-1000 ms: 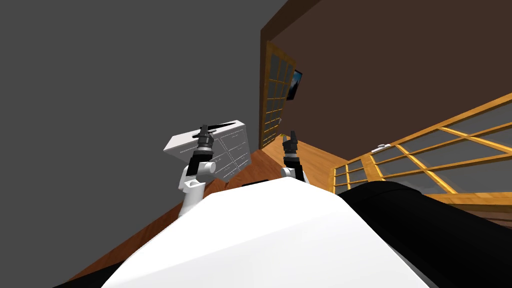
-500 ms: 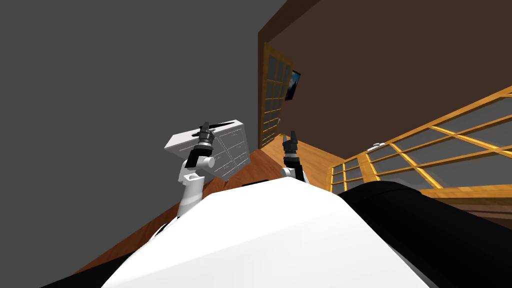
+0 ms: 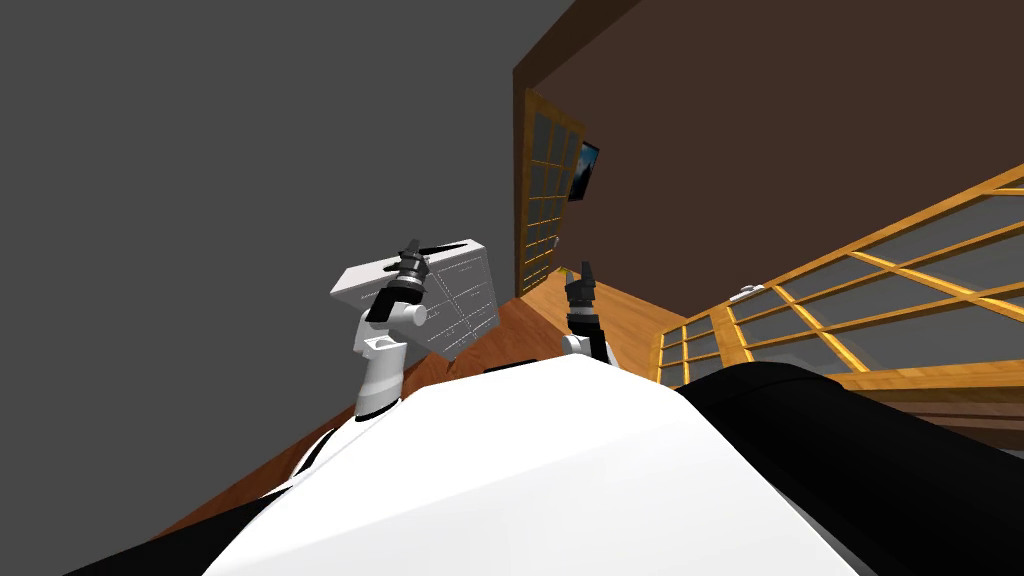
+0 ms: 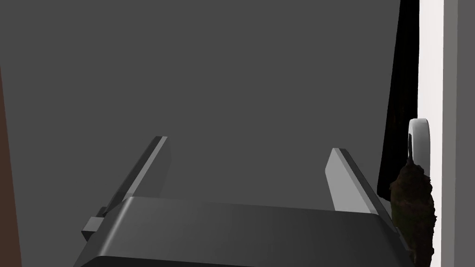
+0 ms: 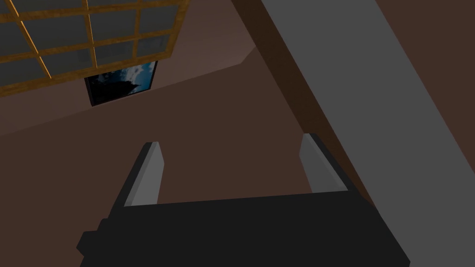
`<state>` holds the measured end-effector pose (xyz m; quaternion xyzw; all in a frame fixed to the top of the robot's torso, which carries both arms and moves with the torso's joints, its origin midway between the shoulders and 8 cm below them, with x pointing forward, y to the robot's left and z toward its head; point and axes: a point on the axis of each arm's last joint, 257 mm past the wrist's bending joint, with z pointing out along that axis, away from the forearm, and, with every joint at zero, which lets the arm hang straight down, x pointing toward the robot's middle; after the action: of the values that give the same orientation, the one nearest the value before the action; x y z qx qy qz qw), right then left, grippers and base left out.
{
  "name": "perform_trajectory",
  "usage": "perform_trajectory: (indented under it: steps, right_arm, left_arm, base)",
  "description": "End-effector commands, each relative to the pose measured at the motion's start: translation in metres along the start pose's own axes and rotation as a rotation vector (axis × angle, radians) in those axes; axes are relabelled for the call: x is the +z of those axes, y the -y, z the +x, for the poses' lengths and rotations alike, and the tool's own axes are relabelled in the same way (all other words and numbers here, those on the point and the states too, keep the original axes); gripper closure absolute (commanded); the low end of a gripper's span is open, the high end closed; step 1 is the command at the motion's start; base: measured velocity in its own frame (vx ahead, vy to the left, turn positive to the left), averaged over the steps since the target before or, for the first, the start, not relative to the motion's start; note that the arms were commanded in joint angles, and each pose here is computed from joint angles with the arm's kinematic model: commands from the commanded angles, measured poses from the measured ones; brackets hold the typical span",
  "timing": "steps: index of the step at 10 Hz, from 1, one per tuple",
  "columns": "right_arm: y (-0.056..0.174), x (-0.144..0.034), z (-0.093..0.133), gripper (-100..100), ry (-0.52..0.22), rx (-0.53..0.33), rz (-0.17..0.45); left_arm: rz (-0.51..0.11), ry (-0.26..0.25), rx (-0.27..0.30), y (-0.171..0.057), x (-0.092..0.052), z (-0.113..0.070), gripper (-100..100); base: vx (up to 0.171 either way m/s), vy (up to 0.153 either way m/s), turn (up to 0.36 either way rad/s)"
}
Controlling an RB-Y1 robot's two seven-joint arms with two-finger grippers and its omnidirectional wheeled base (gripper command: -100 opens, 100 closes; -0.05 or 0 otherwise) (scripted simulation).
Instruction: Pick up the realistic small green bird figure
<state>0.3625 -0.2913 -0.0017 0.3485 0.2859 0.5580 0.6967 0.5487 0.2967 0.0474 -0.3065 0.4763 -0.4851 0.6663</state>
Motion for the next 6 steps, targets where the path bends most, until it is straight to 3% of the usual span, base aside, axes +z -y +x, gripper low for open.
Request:
perform_trajectory:
  steps: [1,2,3,5,6]
  right_arm:
    - [0.000,0.000,0.000,0,0.000,0.000,0.000]
    - [0.000,0.000,0.000,0,0.000,0.000,0.000]
    - [0.000,0.000,0.000,0,0.000,0.000,0.000]
    - [0.000,0.000,0.000,0,0.000,0.000,0.000]
    - [0.000,0.000,0.000,0,0.000,0.000,0.000]
  left_arm:
    - [-0.033,-0.009,-0.001,-0.005,0.006,-0.001,-100]
    - [-0.047,-0.012,-0.001,-0.008,0.006,-0.001,-100]
    - [-0.059,-0.019,-0.003,-0.006,0.019,-0.005,-100]
    - [-0.096,-0.027,-0.003,-0.013,0.020,-0.003,-100]
    - [-0.106,-0.033,-0.006,-0.009,0.033,-0.007,-100]
  base:
    - [-0.044,-0.043,0.006]
    - [-0.016,-0.016,0.001]
    - [-0.036,-0.041,0.015]
    - [-0.024,-0.028,0.006]
    - [-0.032,-0.032,0.020]
